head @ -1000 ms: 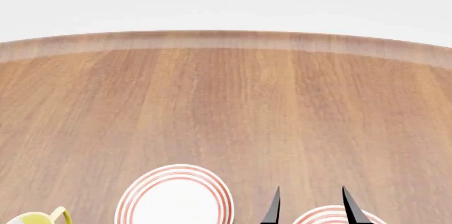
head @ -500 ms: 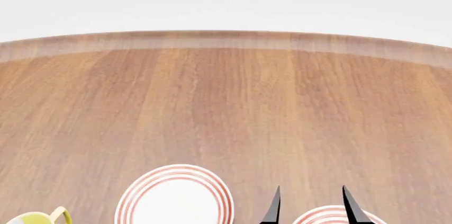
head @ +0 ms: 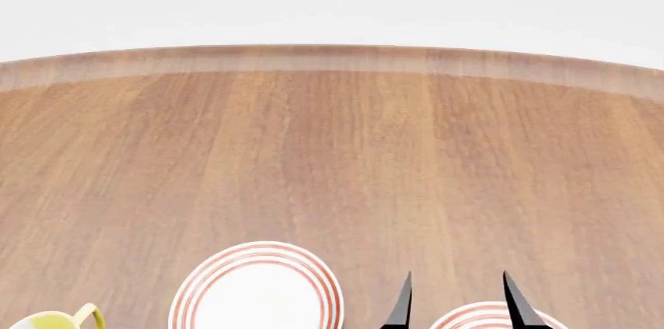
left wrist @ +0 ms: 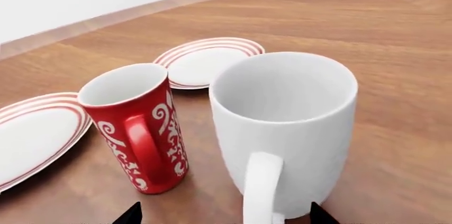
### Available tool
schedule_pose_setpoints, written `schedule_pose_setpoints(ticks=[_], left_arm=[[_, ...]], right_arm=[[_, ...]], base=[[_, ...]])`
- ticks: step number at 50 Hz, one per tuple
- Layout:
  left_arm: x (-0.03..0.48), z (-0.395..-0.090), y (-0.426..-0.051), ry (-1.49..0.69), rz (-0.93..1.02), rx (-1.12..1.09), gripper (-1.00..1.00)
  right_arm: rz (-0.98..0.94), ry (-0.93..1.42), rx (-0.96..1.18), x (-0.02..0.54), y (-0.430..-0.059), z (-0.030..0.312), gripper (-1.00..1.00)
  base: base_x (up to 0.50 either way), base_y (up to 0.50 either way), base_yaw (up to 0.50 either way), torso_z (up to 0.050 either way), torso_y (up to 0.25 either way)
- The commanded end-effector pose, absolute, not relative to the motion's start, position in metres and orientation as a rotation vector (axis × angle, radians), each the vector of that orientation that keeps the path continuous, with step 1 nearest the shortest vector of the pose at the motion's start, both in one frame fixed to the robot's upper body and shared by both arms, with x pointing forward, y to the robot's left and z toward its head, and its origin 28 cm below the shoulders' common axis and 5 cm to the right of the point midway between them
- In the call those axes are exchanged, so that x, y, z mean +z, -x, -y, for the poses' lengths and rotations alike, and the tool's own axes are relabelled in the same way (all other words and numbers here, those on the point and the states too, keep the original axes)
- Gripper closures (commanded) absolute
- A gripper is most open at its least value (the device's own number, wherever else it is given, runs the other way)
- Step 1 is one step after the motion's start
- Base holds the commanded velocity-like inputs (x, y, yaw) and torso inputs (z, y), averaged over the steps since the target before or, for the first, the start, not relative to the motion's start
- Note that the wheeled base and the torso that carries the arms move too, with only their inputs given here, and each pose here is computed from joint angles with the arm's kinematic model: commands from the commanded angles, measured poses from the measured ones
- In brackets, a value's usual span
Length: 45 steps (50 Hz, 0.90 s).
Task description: Put the white mug on the left plate.
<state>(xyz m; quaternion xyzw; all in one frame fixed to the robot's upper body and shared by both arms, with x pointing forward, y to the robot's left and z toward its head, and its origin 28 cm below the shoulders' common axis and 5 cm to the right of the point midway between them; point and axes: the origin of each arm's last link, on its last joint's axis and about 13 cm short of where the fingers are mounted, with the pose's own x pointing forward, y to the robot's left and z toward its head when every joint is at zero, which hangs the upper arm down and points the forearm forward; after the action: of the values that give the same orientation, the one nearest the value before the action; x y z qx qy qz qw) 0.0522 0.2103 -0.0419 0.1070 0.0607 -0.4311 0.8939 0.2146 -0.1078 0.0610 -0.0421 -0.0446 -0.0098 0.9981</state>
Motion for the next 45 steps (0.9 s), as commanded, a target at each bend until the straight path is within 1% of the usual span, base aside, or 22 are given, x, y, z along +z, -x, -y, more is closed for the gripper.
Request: schedule_pose_setpoints(ticks=[1,8,9,29,42,45], left_arm=[[-0.046,-0.208,-0.050,-0.209,-0.136,-0.909,-1.00],[-0.046,-0.209,-0.051,-0.209,-0.142,-0.911,-1.00],[-0.045,-0.209,-0.051,-0.208,-0.140,-0.911,1.00],[-0.039,-0.211,-0.046,-0.201,-0.118,-0.914,1.00],[-0.019,-0.215,-0.034,-0.202,-0.027,-0.882,1.00],[-0.030,-0.215,-0.031,-0.202,-0.011,-0.874,1.00]], right_arm=[[0.090,0.082,-0.018,0.061,-0.215,0.107,-1.00],[0.091,0.082,-0.020,0.061,-0.215,0.108,-1.00],[0.091,0.081,-0.020,0.061,-0.215,0.108,-1.00],[0.091,0.082,-0.017,0.062,-0.214,0.107,-1.00],[0.093,0.082,-0.016,0.063,-0.214,0.107,-1.00],[0.092,0.082,-0.014,0.062,-0.215,0.106,-1.00]], base=[[0.00,0.00,0.00,0.000,0.000],[0.00,0.00,0.00,0.000,0.000],[0.00,0.00,0.00,0.000,0.000],[0.00,0.00,0.00,0.000,0.000],[0.00,0.00,0.00,0.000,0.000],[0.00,0.00,0.00,0.000,0.000]])
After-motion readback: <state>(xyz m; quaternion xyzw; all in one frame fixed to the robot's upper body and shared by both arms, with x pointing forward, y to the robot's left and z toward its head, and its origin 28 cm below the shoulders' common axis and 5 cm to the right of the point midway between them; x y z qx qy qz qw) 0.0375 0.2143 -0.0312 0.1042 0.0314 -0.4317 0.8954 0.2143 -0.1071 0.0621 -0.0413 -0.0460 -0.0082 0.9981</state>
